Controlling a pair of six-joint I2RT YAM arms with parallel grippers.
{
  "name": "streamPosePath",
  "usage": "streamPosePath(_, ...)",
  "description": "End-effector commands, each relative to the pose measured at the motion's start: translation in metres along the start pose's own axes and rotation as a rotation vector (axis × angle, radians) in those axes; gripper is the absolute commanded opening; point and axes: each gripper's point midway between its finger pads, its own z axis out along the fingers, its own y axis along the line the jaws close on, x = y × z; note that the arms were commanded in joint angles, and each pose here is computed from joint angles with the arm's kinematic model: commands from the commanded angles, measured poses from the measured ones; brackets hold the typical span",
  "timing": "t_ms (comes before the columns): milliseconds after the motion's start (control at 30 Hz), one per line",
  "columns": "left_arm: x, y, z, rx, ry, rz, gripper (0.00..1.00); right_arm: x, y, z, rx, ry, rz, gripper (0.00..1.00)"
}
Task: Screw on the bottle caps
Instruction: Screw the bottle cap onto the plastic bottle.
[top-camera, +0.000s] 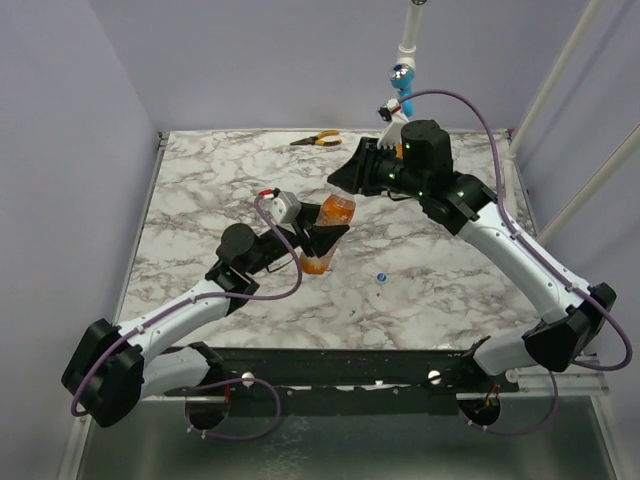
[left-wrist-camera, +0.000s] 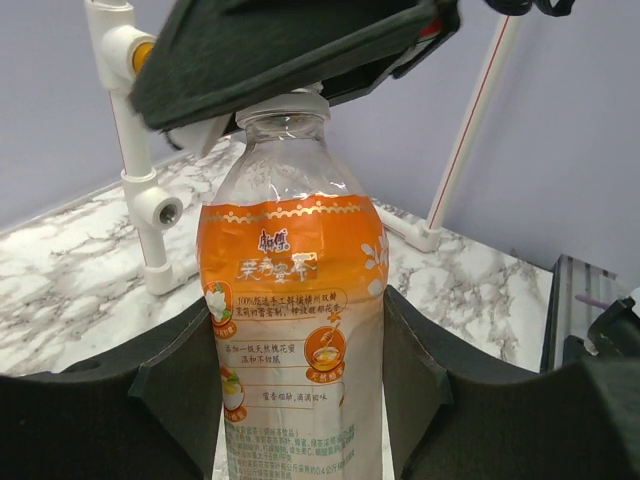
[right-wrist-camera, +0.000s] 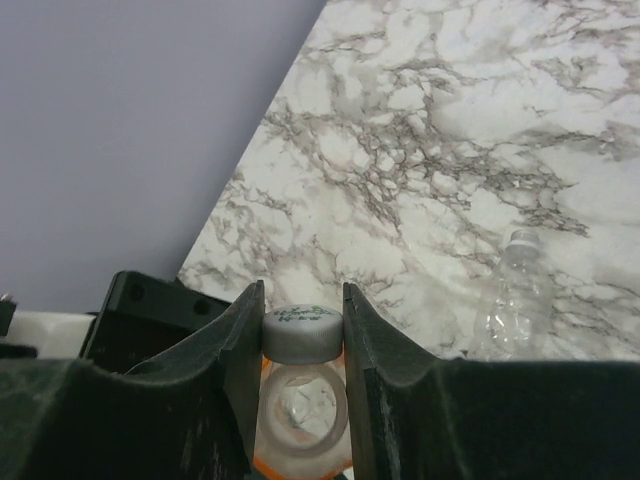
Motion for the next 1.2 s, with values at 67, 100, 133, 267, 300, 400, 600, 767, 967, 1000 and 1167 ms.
streamPosePath(67, -0.04, -0.007, 0.017, -0.023, -0.13, 0.17, 0.21, 0.035, -0.012, 0.008, 0.092, 0.149, 0.054, 0.29)
streamPosePath(100, -0.039, -0.008, 0.018, -0.028, -0.128, 0.179, 0.21, 0.035, -0.013, 0.008, 0.103, 0.153, 0.056, 0.29)
streamPosePath(133, -0.037, -0.008, 0.02, -0.033, -0.126, 0.192, 0.21, 0.036, -0.015, 0.009, 0.115, 0.156, 0.059, 0.29)
streamPosePath(267, -0.033, -0.01, 0.025, -0.056, -0.119, 0.222, 0.21, 0.035, -0.02, 0.011, 0.151, 0.159, 0.071, 0.29)
streamPosePath(300, -0.031, -0.01, 0.025, -0.06, -0.117, 0.22, 0.21, 0.035, -0.021, 0.011, 0.158, 0.159, 0.072, 0.29)
streamPosePath(400, -0.031, -0.009, 0.026, -0.082, -0.116, 0.264, 0.21, 0.035, -0.026, 0.014, 0.187, 0.162, 0.082, 0.29)
streamPosePath(600, -0.034, -0.004, 0.024, -0.128, -0.13, 0.281, 0.21, 0.03, -0.034, 0.019, 0.247, 0.143, 0.116, 0.29)
streamPosePath(767, -0.033, -0.003, 0.022, -0.139, -0.134, 0.268, 0.2, 0.018, -0.034, 0.022, 0.257, 0.094, 0.13, 0.28)
streamPosePath(967, -0.016, -0.01, 0.007, -0.115, -0.109, 0.2, 0.2, -0.015, -0.028, 0.006, 0.281, -0.025, 0.106, 0.28)
streamPosePath(1000, -0.012, -0.011, 0.003, -0.111, -0.105, 0.166, 0.2, -0.021, -0.026, 0.003, 0.27, -0.056, 0.1, 0.28)
streamPosePath(1167, -0.014, -0.024, -0.006, -0.069, -0.119, 0.015, 0.2, -0.048, 0.003, -0.017, 0.126, -0.189, 0.043, 0.29)
